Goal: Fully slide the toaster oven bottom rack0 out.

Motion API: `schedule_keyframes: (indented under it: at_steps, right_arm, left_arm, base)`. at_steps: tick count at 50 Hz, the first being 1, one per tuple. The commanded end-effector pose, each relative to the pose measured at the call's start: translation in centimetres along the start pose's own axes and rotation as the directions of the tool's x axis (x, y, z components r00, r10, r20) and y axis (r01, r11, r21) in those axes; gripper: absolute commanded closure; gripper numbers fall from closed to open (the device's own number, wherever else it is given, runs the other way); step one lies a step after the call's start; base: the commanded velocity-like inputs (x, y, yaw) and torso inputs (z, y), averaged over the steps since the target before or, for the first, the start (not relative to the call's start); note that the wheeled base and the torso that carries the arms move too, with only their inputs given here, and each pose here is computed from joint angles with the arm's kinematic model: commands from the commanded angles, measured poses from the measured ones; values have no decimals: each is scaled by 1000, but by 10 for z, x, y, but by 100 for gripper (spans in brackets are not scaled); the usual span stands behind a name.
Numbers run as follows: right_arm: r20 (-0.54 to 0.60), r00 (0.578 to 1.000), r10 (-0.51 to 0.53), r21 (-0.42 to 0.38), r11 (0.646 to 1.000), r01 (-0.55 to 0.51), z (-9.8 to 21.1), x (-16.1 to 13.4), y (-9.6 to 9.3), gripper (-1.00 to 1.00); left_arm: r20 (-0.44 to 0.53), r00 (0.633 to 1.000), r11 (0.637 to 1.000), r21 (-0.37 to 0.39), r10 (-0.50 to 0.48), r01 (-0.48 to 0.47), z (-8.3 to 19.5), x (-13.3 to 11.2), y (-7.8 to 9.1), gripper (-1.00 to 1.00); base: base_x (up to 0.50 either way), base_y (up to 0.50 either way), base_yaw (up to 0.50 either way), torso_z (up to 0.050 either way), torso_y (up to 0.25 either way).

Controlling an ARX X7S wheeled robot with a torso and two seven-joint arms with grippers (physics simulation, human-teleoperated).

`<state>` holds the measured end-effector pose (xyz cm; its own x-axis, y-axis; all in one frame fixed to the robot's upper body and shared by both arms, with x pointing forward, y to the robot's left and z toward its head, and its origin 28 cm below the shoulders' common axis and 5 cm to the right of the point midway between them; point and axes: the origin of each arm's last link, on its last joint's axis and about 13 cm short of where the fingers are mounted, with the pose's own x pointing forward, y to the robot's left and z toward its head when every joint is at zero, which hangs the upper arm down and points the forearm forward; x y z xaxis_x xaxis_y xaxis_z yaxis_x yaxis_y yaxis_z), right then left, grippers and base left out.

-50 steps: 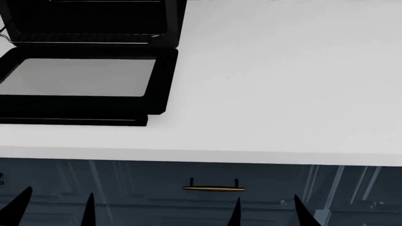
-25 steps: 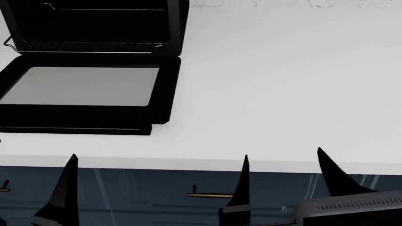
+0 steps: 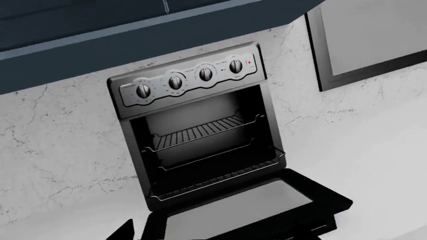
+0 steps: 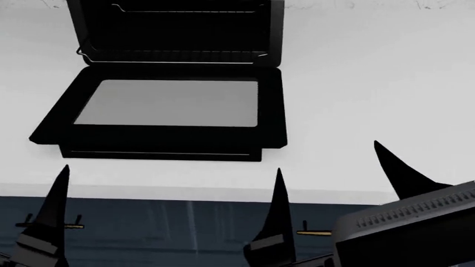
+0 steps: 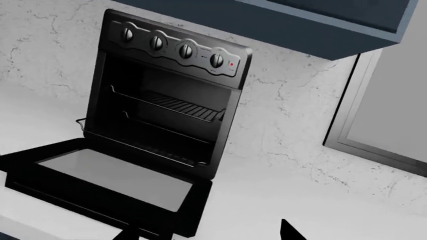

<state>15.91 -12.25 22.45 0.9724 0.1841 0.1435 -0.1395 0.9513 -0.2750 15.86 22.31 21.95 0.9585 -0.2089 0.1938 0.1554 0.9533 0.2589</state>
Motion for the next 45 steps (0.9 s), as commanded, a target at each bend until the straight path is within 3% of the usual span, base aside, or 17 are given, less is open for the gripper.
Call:
schedule_keyframes:
  at_steps: [1, 7, 20, 40, 43, 45]
  right_arm:
    - [143, 989, -43, 119, 993, 26, 40, -5, -2, -100]
    - [194, 981, -27, 60, 998, 16, 61, -3, -3, -100]
    - [209, 978, 14, 0, 1000, -14, 68, 0, 3, -100]
    - [214, 977, 5, 31, 999, -12, 68, -1, 1, -100]
    - [214, 977, 1, 40, 999, -10, 67, -2, 1, -100]
    - [192, 981, -5, 60, 998, -7, 65, -2, 0, -100]
  left_arm:
    - [174, 980, 985, -156, 101, -74, 48, 6, 18, -100]
    - [176, 980, 985, -158, 91, -63, 54, 11, 21, -100]
    - [170, 979, 981, -174, 111, -81, 52, 10, 24, -100]
    - [163, 982, 983, -171, 99, -71, 51, 13, 21, -100]
    - [120, 983, 970, -217, 137, -109, 45, 17, 22, -100]
    - [95, 988, 979, -178, 121, -103, 40, 20, 17, -100]
  base:
    - [500, 0, 0, 50, 10]
    - [500, 0, 0, 50, 10]
    - [500, 0, 0, 50, 9]
    - [500, 0, 0, 50, 10]
    - [500, 0, 0, 33, 0]
    - [0, 0, 0, 0, 0]
